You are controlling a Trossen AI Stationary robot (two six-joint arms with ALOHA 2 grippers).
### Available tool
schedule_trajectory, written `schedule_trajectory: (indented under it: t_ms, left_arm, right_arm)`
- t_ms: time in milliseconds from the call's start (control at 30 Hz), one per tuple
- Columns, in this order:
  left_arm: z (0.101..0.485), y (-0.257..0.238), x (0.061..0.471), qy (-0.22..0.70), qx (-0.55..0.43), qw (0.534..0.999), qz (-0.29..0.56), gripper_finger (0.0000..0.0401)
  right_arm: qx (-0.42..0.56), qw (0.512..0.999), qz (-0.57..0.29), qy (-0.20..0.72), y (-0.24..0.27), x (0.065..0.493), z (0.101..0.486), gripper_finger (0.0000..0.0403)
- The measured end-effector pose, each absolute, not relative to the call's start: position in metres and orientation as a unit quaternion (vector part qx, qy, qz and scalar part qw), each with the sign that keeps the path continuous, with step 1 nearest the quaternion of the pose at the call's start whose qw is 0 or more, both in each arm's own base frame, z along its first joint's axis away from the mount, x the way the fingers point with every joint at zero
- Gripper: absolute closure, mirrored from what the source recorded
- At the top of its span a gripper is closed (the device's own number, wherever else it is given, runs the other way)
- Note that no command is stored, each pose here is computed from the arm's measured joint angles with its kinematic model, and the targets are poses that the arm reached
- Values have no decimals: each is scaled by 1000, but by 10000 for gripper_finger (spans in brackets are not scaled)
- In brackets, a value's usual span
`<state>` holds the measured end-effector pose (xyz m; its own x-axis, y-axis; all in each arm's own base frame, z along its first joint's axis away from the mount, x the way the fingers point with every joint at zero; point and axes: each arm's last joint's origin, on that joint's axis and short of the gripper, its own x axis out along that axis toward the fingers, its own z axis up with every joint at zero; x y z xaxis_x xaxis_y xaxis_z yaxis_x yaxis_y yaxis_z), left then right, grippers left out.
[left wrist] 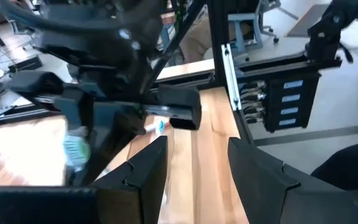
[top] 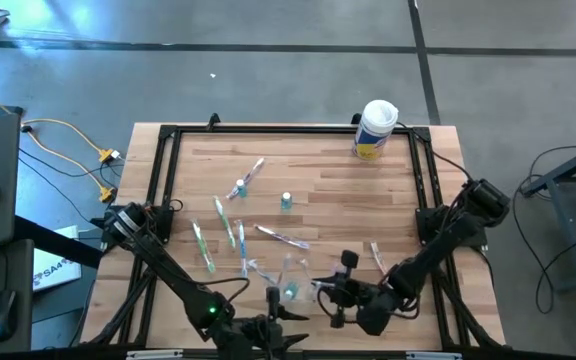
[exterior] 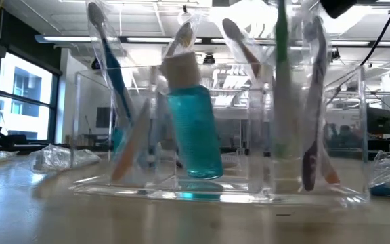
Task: Pick & Place toothbrushing station
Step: Put the green toothbrush into the transparent organizer
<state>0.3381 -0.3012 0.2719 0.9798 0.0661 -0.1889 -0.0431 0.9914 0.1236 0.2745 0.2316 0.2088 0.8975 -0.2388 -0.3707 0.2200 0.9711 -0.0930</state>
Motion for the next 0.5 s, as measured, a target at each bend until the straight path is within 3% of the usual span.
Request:
schedule_trajectory:
  t_ms: [500]
  left_arm:
    - [272,-301,338,95,26,995,32,234]
  right_arm:
    - [-35,965,-135,223,238,255,199,390]
